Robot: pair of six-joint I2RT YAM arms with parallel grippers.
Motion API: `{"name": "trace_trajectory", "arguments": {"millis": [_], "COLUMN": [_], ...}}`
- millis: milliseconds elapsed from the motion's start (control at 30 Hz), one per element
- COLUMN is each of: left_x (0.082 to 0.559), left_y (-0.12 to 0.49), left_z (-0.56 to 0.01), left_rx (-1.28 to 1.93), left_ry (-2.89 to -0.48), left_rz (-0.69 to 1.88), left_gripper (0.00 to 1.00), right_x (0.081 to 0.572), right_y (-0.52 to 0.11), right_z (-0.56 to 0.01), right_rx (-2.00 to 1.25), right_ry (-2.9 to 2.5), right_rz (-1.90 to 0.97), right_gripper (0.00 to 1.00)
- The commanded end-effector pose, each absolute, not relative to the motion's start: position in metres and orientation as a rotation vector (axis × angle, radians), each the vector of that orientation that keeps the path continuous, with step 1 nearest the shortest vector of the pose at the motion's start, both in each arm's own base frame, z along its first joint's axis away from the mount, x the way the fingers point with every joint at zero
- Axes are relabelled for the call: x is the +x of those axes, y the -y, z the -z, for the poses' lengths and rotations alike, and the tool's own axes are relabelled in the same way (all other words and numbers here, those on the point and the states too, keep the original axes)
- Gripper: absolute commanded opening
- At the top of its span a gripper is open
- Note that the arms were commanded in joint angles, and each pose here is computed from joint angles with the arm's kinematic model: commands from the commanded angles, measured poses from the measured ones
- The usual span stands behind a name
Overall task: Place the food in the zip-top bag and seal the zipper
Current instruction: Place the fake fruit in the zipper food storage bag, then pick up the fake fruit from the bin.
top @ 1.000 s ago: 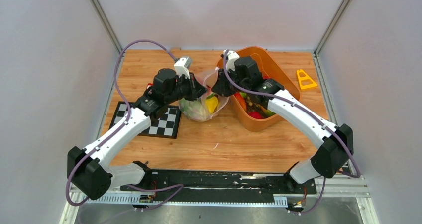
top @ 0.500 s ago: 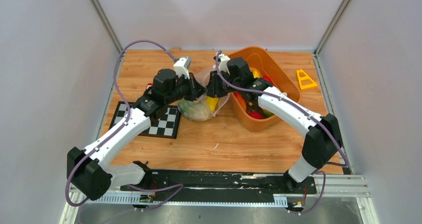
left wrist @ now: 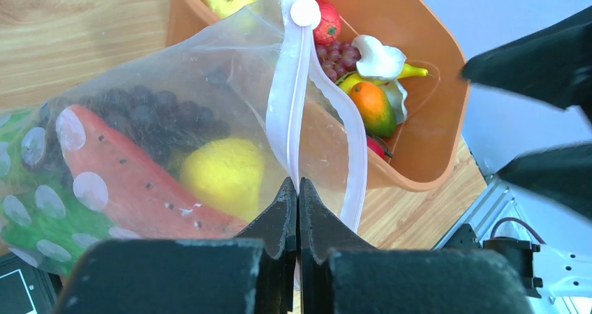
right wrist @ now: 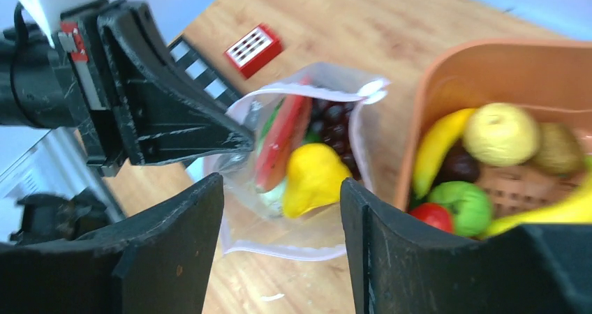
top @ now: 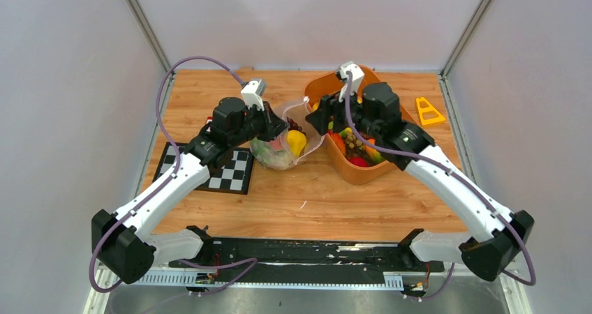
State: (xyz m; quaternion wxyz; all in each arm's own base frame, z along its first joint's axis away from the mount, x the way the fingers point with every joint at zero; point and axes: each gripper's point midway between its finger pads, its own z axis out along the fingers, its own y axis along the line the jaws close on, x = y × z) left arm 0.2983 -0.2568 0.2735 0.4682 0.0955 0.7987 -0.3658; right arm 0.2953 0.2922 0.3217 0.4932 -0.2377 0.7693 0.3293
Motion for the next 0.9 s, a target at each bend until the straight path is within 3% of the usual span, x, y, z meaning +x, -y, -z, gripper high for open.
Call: {"name": "trace_trajectory", "arguments": {"millis": [0, 167, 533, 867], "left_x": [0.3, 0.3, 0.298, 0.298], "left_y": [0.256, 0.256, 0.251, 0.252], "left_z": [-0.291, -0.293, -0.289, -0.29], "left_rx": [0.238, 0.241, 0.227, 0.226], "left_ry": [-1.892, -1.889, -1.897, -1.898], "left_rz": [0.898, 0.901, 0.878, 0.892], "left_gripper": [0.0, 0.0, 0.0, 0.0], "right_x": [0.33, 0.361, 0.39, 0.415], "right_y": [-0.238, -0.19, -0.124, -0.139], "right_z": [-0.331, -0.289, -0.202, -0.16], "right_rx": [-0.375, -0.157, 0.143, 0.203], "right_ry": [-1.799, -1.924, -2.162, -2.257], "right_rz": [-0.5, -0.347, -0.327, -0.474], "right_gripper": [0.63, 0.64, 0.64, 0.64]}}
